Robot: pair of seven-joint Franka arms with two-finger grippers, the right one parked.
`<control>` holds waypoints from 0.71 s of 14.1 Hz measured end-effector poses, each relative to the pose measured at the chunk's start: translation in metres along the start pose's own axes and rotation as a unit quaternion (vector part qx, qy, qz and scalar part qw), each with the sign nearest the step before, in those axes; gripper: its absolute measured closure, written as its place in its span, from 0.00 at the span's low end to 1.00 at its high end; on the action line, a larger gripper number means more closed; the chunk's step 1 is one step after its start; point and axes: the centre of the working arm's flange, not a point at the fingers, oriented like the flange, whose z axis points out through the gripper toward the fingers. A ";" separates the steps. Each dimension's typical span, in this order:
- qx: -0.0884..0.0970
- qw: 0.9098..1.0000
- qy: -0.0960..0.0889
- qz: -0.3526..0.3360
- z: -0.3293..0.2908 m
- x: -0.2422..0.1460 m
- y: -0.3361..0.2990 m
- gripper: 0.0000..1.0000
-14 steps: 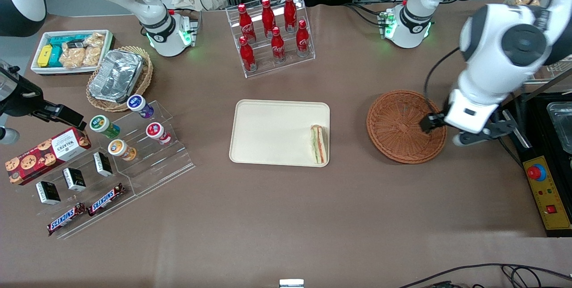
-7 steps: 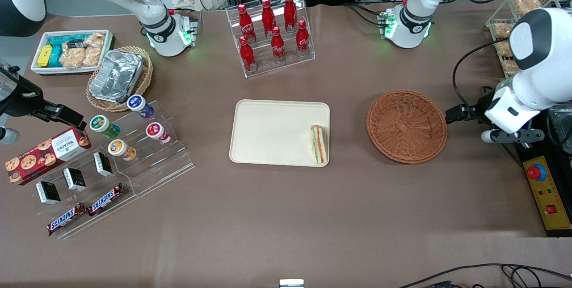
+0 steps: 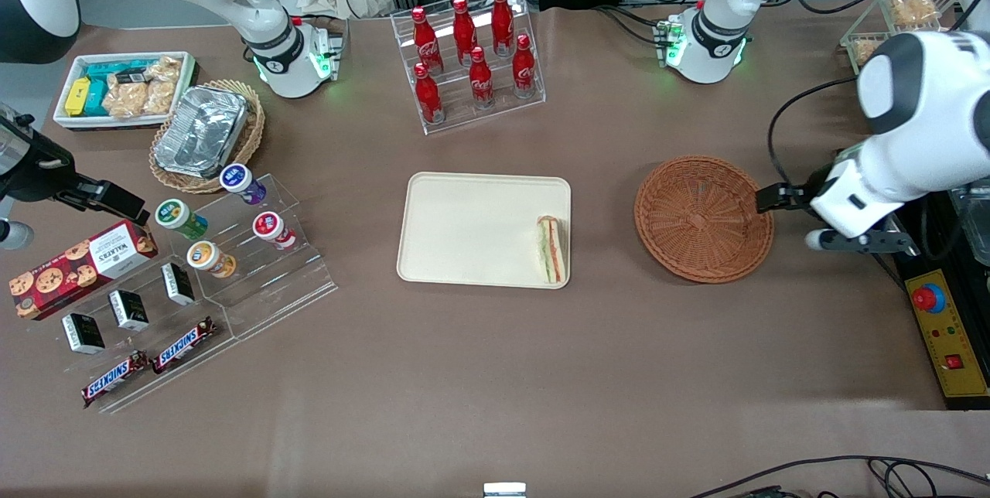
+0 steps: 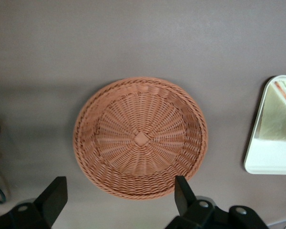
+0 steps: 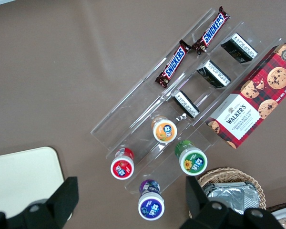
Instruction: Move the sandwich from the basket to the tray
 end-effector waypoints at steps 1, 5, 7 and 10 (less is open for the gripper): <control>0.004 0.999 -0.001 -0.032 0.002 -0.002 0.017 0.00; 0.001 0.997 0.009 -0.080 -0.014 -0.005 0.023 0.00; -0.005 0.999 0.007 -0.035 -0.037 -0.010 0.004 0.00; -0.010 0.999 0.017 0.042 -0.076 -0.021 -0.022 0.00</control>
